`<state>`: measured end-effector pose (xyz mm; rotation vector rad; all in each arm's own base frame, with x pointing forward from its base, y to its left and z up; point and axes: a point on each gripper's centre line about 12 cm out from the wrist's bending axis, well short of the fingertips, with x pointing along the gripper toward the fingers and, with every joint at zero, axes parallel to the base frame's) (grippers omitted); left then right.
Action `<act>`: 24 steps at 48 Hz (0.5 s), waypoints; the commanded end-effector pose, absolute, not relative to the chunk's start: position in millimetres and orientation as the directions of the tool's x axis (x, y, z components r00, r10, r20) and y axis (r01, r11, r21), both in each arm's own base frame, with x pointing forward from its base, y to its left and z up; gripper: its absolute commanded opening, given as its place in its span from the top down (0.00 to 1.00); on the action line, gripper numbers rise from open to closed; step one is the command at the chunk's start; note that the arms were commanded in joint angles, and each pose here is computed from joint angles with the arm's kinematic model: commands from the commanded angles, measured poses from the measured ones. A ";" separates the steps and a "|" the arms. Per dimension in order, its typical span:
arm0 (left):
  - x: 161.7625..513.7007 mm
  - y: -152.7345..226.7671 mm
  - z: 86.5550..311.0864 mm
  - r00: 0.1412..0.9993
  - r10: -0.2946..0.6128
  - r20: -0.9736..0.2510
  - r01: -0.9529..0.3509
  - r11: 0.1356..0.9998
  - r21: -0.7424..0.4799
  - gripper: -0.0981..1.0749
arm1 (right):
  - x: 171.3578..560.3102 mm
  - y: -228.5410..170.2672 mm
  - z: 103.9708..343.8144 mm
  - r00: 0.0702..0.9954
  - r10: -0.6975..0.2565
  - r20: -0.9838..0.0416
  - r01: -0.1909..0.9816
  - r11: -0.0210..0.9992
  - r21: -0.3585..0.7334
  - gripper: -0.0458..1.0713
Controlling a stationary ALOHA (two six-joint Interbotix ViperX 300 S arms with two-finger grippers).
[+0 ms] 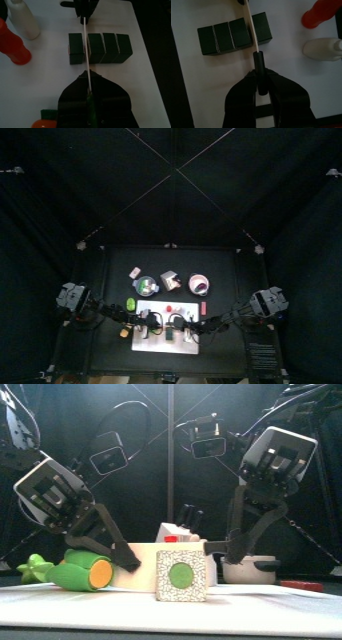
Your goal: Cut first piece of sushi
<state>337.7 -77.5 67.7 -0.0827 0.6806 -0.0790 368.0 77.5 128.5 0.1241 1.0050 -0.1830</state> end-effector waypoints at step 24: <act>340.5 -49.3 74.2 0.777 -0.062 -0.626 0.022 0.997 -0.071 0.58 | 371.5 49.9 140.3 0.525 -0.153 -0.837 0.276 0.961 -0.002 0.58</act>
